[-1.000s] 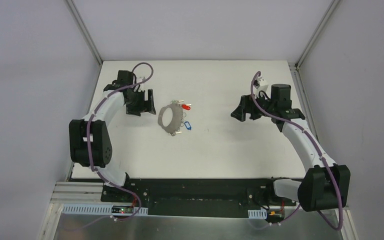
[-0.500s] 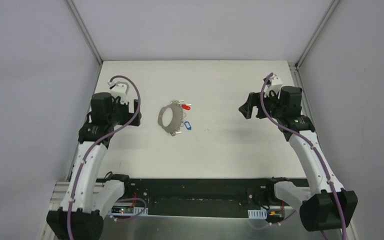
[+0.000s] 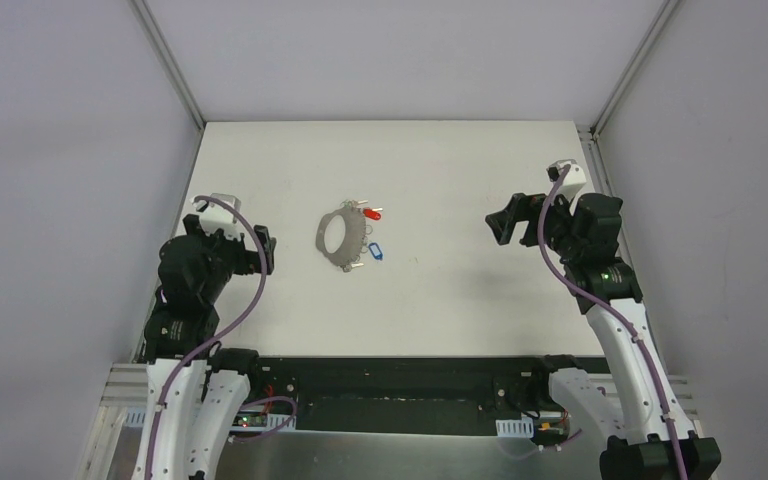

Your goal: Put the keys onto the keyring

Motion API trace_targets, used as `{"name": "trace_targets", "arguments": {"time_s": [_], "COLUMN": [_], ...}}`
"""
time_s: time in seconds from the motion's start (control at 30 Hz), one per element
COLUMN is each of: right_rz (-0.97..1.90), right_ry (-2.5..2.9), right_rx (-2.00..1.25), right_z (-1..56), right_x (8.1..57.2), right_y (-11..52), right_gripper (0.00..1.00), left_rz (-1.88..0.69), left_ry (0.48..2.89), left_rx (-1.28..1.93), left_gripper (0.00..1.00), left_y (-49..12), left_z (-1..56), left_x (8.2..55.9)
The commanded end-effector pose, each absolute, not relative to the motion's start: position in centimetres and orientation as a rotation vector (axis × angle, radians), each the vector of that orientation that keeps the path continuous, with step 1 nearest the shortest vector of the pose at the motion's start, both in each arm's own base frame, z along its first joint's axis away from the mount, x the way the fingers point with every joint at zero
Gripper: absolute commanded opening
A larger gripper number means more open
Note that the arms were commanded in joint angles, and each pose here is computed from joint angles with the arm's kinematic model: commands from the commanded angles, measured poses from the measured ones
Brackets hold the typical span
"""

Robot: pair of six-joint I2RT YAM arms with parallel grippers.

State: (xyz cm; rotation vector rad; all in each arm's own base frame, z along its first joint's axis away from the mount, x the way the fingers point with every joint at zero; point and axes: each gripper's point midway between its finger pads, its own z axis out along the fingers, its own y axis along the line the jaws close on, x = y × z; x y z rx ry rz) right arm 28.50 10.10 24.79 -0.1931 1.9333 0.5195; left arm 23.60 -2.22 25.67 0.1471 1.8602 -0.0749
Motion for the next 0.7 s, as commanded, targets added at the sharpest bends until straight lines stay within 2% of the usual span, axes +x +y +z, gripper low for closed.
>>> {"name": "trace_targets", "arguments": {"time_s": [0.0, 0.67], "right_rz": [0.525, 0.48], "right_ry": [1.856, 1.912], "right_rx": [-0.206, -0.234], "right_z": [27.5, 24.7], "right_x": [28.5, 28.8], "right_y": [10.2, 9.7], "right_gripper": [1.0, 1.0], "left_rz": [-0.105, -0.063], "left_ry": [1.758, 1.84], "left_rx": [0.124, 0.165], "left_gripper": [0.99, 0.99], "left_y": [-2.5, -2.0], "left_z": [26.4, 23.9], "left_x": [23.3, 23.0]}}
